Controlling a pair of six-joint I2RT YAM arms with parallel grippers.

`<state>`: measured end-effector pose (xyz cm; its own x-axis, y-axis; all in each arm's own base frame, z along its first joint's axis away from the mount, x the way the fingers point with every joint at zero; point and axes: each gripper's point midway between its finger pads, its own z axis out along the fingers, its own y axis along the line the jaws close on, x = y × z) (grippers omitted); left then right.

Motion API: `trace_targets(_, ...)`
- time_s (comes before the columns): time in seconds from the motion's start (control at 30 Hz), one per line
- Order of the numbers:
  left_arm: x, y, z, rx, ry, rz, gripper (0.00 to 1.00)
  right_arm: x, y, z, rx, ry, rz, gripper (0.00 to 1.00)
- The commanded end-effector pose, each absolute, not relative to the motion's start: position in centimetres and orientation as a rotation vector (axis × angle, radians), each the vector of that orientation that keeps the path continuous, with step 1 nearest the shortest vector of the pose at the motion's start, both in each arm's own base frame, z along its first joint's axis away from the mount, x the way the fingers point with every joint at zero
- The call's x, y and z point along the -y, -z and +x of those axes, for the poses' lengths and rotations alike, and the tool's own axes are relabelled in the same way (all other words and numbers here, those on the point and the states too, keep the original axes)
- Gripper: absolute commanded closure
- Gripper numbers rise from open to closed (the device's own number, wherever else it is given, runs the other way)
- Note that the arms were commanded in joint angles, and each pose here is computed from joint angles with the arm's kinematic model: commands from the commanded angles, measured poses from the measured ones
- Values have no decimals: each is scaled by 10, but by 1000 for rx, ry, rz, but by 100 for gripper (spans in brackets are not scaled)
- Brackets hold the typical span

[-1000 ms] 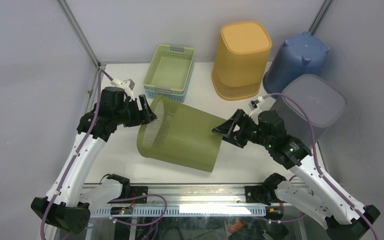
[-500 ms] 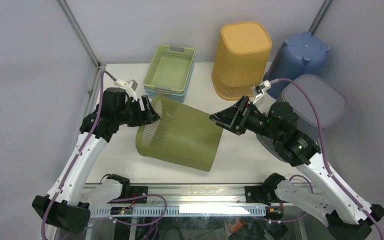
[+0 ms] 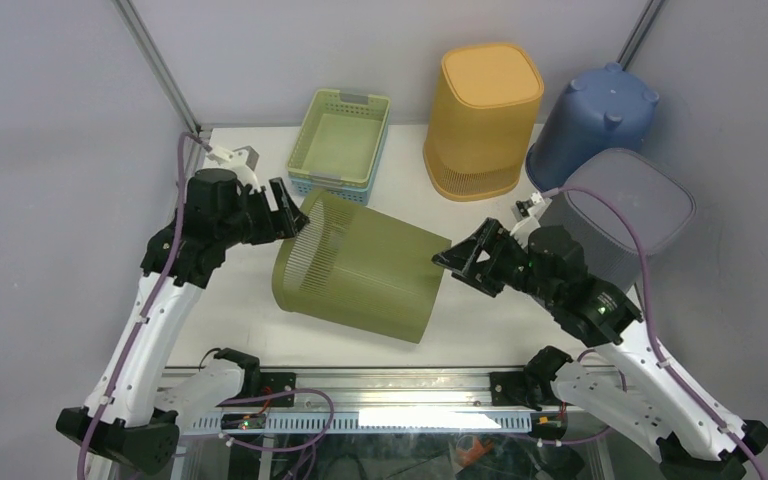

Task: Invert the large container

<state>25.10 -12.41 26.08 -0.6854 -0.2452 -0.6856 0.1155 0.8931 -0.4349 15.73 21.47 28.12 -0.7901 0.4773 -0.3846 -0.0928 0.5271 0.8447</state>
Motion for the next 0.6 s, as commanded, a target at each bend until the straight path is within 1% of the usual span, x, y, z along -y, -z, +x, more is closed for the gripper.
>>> trace_targets(0.0, 104, -319, 257, -2070, 490, -122, 27, -218, -252, 155, -2242, -1243, 357, 20)
trace_targets(0.17, 99, -317, 256, -2090, 460, -149, 28, -228, -246, 157, -2263, -1265, 323, 20)
trace_targets(0.4, 88, -283, 253, -2195, 363, -183, 36, -240, -247, 159, -2250, -1329, 308, 20)
trace_targets(0.57, 85, -267, 253, -2238, 332, -194, 37, -245, -254, 160, -2228, -1364, 294, 20)
